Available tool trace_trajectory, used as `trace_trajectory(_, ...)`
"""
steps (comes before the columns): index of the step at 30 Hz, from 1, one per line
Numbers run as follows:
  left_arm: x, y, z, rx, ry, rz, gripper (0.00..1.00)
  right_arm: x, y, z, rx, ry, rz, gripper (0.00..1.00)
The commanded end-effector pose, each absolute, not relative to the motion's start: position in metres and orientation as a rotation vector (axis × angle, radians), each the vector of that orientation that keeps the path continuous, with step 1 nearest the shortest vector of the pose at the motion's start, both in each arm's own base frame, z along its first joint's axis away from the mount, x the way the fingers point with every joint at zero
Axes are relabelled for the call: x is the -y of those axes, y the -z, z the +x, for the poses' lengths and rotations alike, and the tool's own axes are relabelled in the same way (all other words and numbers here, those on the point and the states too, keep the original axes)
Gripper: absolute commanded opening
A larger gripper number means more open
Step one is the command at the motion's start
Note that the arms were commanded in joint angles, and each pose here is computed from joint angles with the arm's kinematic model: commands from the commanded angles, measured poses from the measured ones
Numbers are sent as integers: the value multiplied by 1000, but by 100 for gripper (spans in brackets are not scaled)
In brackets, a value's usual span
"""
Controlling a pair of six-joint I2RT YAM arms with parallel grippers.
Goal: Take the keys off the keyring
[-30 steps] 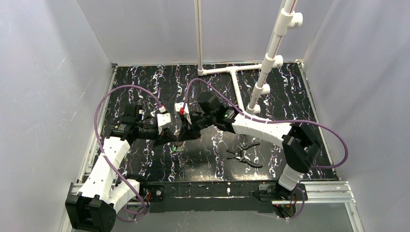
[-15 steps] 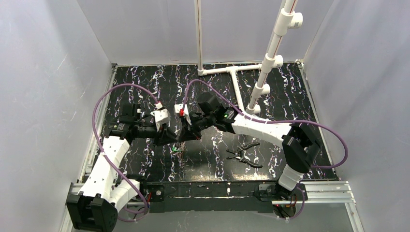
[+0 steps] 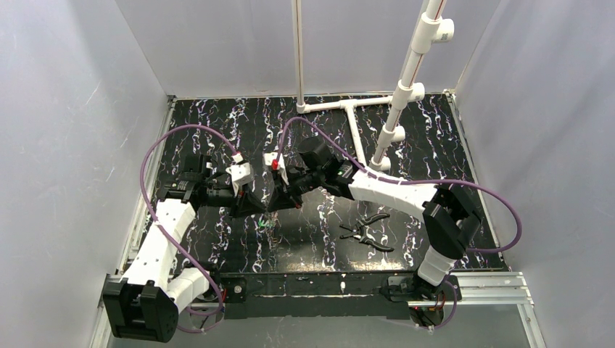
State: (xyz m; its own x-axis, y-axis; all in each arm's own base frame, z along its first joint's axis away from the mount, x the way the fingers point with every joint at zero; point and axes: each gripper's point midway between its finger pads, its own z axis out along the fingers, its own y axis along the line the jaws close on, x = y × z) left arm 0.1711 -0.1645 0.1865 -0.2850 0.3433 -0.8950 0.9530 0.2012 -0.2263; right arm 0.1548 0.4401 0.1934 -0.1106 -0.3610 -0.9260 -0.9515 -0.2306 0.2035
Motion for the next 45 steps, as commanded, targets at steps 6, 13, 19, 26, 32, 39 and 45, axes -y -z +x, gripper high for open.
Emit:
trace_trajectory(6, 161, -178, 167, -1784, 1132, 1208, 1, -440, -224, 159, -1334, -1395, -1552, 1)
trace_trajectory(13, 162, -172, 166, -1778, 1147, 1212, 0, -444, -231, 161, -1320, -1428, -1521, 1)
trace_trajectory(19, 167, -170, 166, -1788, 1210, 1149, 0, -449, -235, 163, -1332, -1521, -1419, 1)
trace_trajectory(26, 174, -177, 168, -1794, 1308, 1038, 0, -449, -235, 158, -1332, -1658, -1271, 1)
trace_trajectory(32, 155, -199, 171, -1713, 1258, 969, 29, -436, -229, 166, -1344, -1657, -1237, 1)
trace_trajectory(39, 156, -219, 166, -1590, 1276, 968, 41, -435, -235, 165, -1316, -1684, -1241, 1)
trace_trajectory(45, 153, -213, 177, -1624, 1250, 965, 42, -436, -236, 161, -1304, -1696, -1250, 1)
